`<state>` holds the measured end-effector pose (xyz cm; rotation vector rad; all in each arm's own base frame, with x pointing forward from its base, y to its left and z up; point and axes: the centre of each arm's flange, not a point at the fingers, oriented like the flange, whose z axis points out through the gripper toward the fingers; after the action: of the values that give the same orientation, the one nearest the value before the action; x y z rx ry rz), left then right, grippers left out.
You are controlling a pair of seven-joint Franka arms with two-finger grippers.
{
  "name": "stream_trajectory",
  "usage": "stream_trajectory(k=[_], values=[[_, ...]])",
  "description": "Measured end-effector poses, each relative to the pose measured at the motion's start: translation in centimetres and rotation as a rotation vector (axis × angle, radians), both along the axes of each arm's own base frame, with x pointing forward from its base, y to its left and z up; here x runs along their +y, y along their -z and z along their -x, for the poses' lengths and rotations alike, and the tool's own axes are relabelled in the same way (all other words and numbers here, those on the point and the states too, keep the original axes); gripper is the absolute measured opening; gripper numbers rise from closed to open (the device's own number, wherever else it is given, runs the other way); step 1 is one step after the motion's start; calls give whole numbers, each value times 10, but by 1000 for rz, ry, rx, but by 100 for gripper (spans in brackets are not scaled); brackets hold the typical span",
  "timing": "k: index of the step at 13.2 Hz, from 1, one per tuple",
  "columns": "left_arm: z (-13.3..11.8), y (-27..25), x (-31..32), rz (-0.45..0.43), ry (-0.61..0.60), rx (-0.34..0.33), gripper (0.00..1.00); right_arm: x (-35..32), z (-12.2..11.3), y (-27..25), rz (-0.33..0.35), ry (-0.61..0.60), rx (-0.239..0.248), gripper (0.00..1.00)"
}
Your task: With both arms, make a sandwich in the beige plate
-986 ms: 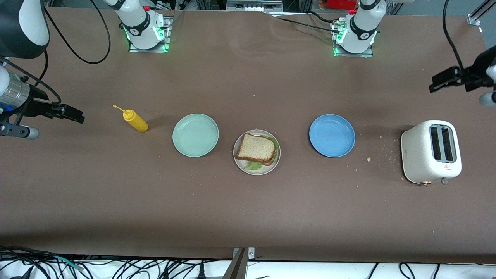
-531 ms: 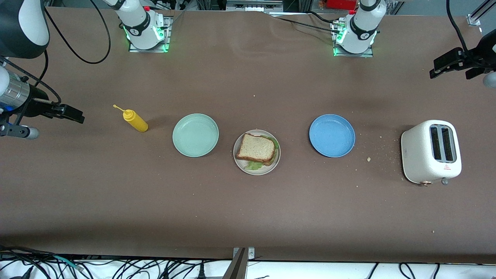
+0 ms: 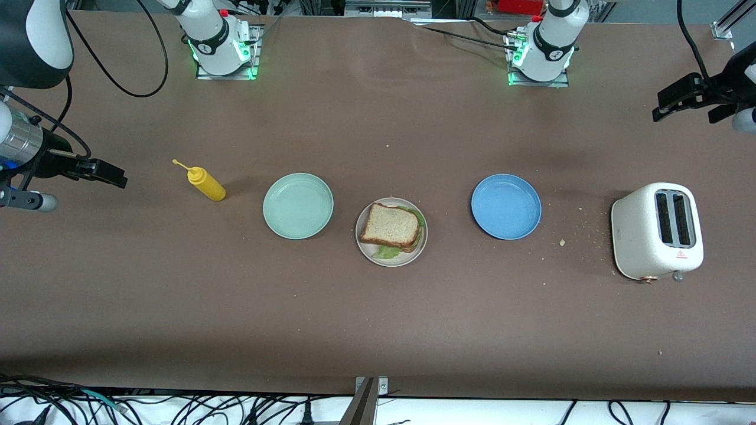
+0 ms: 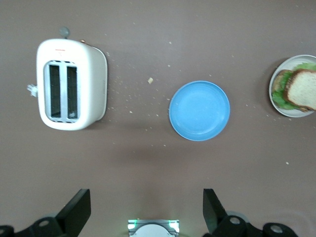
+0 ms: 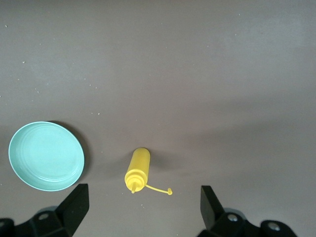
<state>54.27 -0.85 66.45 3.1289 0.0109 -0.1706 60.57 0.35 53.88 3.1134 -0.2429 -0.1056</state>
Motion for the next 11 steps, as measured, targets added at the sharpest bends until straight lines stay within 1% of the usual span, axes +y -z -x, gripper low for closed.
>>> stream_trajectory(k=[5, 8, 11], values=[[-3, 1, 8, -18, -13, -18, 100, 0, 0, 0, 0, 0, 0, 100], [-3, 0, 13, -46, -18, -25, 100, 0, 0, 0, 0, 0, 0, 100], [-3, -1, 12, -47, -17, -30, 100, 0, 0, 0, 0, 0, 0, 100]])
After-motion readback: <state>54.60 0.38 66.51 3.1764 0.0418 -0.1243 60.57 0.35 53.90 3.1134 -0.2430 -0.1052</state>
